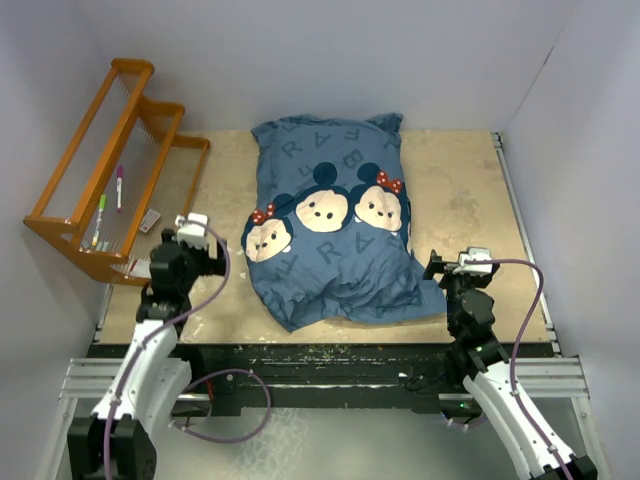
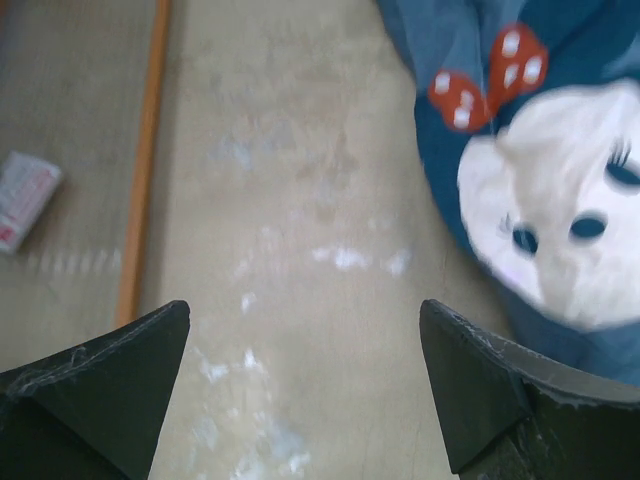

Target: Remove the pillowcase from the pillow

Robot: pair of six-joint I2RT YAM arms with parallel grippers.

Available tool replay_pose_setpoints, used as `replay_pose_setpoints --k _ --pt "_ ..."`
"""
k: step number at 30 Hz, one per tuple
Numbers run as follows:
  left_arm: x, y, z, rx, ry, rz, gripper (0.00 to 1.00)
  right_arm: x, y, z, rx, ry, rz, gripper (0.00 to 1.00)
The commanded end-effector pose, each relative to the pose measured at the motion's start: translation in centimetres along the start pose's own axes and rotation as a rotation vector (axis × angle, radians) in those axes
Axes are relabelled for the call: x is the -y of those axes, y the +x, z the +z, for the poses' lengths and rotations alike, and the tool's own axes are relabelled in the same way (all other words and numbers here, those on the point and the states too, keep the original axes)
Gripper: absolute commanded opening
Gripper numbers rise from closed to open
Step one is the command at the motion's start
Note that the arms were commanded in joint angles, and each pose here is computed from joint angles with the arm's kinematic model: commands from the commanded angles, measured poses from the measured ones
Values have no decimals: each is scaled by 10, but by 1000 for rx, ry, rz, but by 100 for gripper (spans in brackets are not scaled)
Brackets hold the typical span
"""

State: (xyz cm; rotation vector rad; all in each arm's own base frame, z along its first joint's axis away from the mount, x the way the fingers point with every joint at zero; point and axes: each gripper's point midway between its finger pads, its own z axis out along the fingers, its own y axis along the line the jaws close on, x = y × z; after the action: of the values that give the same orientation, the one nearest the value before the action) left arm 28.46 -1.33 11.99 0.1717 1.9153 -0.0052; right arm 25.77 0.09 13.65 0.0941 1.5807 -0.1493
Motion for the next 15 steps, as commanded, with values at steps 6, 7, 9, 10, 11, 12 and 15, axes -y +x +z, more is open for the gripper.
replay_pose_setpoints --k 6,7,9,10,11,12,15 --pt "17 -97 13 -97 232 164 99 16 -26 4 26 108 51 100" --pt "19 -106 13 -93 253 181 99 20 -32 5 4 144 62 100" --pt "27 -119 11 -90 326 229 99 31 -58 10 4 256 177 100" --pt "35 -123 8 -88 387 259 99 40 -72 11 5 363 342 100" --pt "44 -122 4 -91 462 289 99 45 -98 8 4 432 495 100" --pt "56 -120 -2 -94 553 321 99 47 -100 6 -35 492 562 100" --pt "83 -116 -8 -118 682 366 99 46 -95 7 -114 578 643 100"
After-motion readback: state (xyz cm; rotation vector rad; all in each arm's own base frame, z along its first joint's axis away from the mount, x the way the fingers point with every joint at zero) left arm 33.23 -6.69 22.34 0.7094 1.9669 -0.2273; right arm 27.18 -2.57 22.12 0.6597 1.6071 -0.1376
